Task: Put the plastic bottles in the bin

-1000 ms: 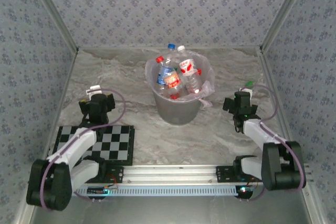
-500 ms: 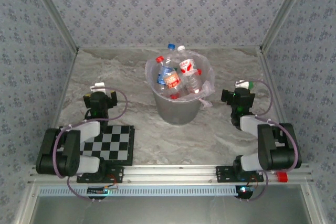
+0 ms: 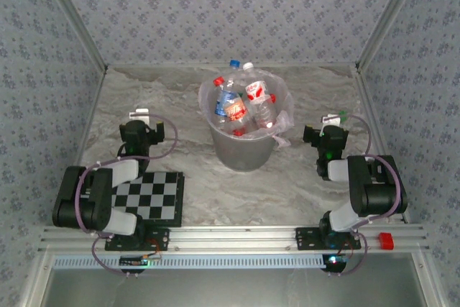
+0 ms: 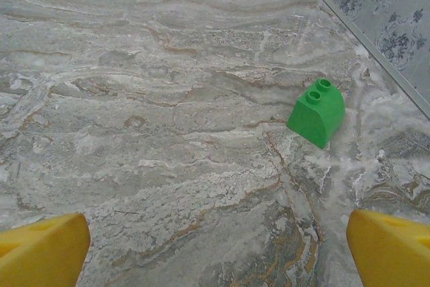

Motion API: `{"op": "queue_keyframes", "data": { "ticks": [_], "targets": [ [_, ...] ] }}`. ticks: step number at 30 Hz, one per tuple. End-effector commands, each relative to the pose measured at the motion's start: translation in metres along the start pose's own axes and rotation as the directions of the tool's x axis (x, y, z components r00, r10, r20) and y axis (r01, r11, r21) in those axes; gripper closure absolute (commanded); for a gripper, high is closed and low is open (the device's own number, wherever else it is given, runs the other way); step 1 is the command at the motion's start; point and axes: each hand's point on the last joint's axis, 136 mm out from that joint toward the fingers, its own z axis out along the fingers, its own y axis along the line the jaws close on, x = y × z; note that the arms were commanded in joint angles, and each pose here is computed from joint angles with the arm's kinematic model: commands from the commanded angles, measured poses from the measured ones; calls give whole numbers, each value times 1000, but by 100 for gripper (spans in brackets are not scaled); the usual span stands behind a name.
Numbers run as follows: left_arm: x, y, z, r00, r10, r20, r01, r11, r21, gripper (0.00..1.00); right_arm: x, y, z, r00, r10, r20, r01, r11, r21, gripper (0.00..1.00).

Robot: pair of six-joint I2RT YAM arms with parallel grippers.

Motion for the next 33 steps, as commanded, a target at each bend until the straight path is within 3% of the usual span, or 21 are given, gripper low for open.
{"op": "queue_keyframes", "data": {
  "ticks": [1,4,6,7,9,33],
  "targets": [
    [1,-1,10,1000,7,1,-7,1000,12,1,-11,0,0,999,-3,38,4,1000,-4,0],
    [4,10,14,997,-71,7,71,997,33,1,-10,1,0,999,-4,36,4,1000,-5,0],
    [8,16,16,991,-112,72,108,993,52,1,-10,1,0,999,-4,39,4,1000,-4,0],
    [16,14,15,994,-104,14,103,993,50,1,-10,0,0,999,-3,39,3,1000,-2,0],
    [10,15,16,993,-109,54,106,993,48,1,-10,0,0,999,-3,38,4,1000,-3,0],
    [12,15,15,994,-105,25,103,994,46,1,-10,1,1,999,-4,35,4,1000,-5,0]
  ]
}}
